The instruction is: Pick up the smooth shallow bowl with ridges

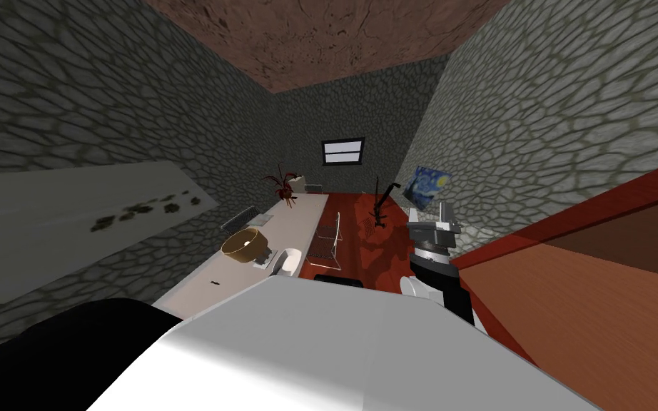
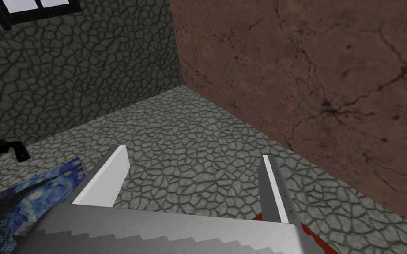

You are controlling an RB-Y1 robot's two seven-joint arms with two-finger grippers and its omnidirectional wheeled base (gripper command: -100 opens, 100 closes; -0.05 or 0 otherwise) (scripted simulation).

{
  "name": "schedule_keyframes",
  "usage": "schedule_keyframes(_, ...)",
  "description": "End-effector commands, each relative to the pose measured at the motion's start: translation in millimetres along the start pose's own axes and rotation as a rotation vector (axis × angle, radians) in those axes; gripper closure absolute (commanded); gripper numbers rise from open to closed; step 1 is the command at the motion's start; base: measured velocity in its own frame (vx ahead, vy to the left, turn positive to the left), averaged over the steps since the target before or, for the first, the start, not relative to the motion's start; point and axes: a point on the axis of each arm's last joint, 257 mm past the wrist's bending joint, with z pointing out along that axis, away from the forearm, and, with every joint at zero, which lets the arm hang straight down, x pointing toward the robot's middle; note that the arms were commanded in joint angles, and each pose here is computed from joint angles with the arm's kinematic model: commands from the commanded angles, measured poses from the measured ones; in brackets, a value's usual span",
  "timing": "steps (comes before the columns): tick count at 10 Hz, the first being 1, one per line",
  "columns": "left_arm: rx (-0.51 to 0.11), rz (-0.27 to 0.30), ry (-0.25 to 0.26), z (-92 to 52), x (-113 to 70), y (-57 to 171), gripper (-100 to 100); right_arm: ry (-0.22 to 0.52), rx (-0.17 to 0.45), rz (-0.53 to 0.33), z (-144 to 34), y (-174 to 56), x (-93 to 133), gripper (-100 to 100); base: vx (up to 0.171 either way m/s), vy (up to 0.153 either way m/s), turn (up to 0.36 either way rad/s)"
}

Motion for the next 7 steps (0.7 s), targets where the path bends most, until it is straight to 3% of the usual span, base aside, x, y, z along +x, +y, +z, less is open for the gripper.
schedule_keyframes(1,-0.06,0.003,-0.01,-6.2,-5.9,21.7,-100,0.0,0.0,0.0,0.0,0.0,0.0,0,0.037,0.035,-0.086)
schedule_keyframes(6,-0.193,0.015,-0.022,-22.8,-13.6,73.7,-100,0.0,0.0,0.0,0.0,0.0,0.0,0,0.055,0.019,-0.084)
schedule_keyframes(7,-0.173,0.015,-0.021,-18.5,-14.4,66.2,-100,0.0,0.0,0.0,0.0,0.0,0.0,0,0.024,0.007,-0.016)
